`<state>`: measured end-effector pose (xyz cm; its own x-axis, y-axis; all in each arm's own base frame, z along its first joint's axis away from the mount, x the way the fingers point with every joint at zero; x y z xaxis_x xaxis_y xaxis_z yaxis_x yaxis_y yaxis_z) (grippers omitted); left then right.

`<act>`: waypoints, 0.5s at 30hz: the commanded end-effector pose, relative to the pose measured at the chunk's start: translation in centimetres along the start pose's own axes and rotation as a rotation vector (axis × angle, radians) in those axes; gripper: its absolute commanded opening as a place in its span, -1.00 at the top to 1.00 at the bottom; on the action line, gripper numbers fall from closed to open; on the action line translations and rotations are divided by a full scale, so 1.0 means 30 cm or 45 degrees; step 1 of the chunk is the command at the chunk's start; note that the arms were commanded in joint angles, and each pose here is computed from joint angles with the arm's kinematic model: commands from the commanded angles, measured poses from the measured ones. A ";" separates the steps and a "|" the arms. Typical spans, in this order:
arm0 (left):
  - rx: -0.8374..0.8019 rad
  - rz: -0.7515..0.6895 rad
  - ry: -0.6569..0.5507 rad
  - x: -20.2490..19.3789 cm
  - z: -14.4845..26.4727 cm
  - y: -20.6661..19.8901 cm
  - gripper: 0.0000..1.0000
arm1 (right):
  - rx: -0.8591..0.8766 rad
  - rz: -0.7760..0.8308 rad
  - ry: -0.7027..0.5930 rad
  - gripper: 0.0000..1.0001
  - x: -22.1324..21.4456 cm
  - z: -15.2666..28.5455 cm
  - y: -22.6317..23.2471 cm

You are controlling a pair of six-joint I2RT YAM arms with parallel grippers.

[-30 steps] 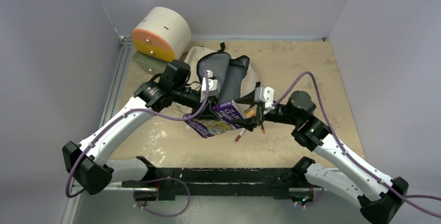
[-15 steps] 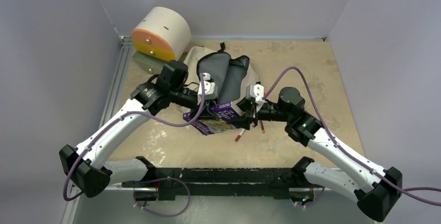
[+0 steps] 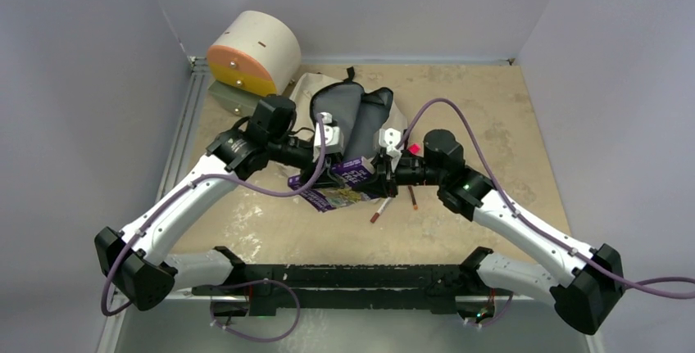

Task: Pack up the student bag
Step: Place the book in the student bag.

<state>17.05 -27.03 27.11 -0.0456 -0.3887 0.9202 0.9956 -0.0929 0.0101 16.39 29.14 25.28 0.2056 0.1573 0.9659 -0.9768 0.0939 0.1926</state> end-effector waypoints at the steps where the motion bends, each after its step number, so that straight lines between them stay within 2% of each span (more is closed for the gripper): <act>1: 0.234 -0.162 -0.130 0.128 0.047 0.066 -0.09 | -0.168 -0.053 -0.157 1.00 0.114 0.040 -0.020; 4: 0.451 -0.145 -0.118 0.123 0.086 0.133 -0.26 | -0.429 -0.215 -0.308 1.00 0.167 0.091 -0.095; 9: 0.826 0.000 -0.099 0.109 0.164 0.264 -0.37 | -1.040 -0.582 -0.693 1.00 0.254 0.290 -0.272; 12: 0.913 0.110 -0.098 0.090 0.163 0.312 -0.40 | -1.267 -0.777 -0.921 1.00 0.261 0.409 -0.314; 15: 0.940 0.220 -0.082 0.063 0.134 0.357 -0.43 | -1.524 -0.911 -1.006 1.00 0.218 0.497 -0.365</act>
<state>25.02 -24.85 30.49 -0.0093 -0.3480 0.9374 0.8670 0.4643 0.1810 24.88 20.26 28.32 0.3787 -0.4426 0.8128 -0.3542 0.7421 0.5691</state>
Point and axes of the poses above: each gripper's point midway between its finger pads, its own z axis back along the fingers, its own y axis along the line the jaws close on, x = y × z, the point moved 1 cm from there along z, back along the fingers, and after that the axes turned 7 degrees about -z, right-handed, at the moved point
